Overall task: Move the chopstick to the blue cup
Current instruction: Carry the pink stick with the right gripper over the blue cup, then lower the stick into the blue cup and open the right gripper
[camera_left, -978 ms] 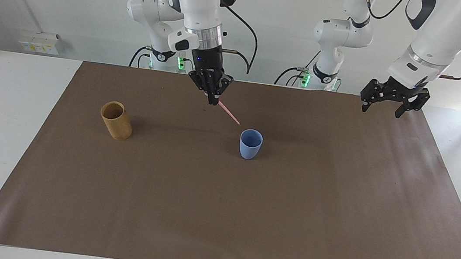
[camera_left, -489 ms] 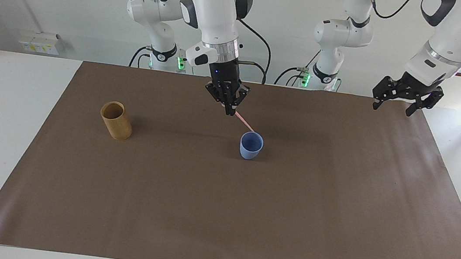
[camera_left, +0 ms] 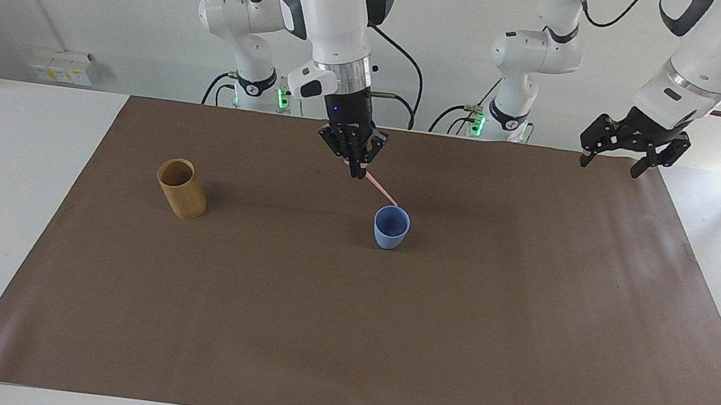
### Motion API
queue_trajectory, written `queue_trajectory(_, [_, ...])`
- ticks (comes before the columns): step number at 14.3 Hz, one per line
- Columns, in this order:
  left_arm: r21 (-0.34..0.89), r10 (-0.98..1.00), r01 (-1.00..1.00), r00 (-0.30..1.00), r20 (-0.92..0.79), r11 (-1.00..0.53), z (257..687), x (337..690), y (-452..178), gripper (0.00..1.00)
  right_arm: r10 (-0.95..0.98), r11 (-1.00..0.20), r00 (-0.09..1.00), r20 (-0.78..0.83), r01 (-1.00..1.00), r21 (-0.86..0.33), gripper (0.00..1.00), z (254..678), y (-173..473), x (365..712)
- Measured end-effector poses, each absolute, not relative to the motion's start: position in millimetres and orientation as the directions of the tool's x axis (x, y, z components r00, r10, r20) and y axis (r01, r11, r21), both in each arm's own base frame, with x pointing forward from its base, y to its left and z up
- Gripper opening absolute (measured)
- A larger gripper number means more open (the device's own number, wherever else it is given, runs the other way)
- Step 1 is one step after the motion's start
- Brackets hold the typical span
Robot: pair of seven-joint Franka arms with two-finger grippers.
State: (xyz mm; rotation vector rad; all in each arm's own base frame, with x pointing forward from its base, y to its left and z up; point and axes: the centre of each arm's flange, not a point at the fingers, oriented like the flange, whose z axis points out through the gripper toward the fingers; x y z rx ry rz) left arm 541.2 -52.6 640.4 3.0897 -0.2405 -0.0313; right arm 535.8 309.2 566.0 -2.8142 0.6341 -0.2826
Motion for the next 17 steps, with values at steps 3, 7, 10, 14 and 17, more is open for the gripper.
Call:
queue_trajectory(3, [0.045,-0.158,-0.157,0.987,-0.020,-0.987,641,540,-54,1.00,-0.446,-0.874,0.885,0.136,-0.398,-0.279,0.09,573,308,537])
queue_trajectory(7, [0.046,-0.159,-0.158,0.987,-0.024,-0.986,641,539,-54,1.00,-0.453,-0.871,0.881,0.138,-0.403,-0.282,0.09,580,303,540])
queue_trajectory(10, [0.046,-0.160,-0.159,0.987,-0.025,-0.986,641,539,-55,1.00,-0.407,-0.892,0.899,0.159,-0.354,-0.282,0.09,573,303,543])
queue_trajectory(14, [0.047,-0.160,-0.159,0.987,-0.027,-0.986,641,539,-55,1.00,-0.366,-0.907,0.911,0.190,-0.304,-0.290,0.09,541,310,544])
queue_trajectory(17, [0.049,-0.157,-0.154,0.985,-0.068,-0.987,637,534,-52,1.00,-0.328,-0.923,0.919,0.220,-0.262,-0.282,0.09,526,310,543])
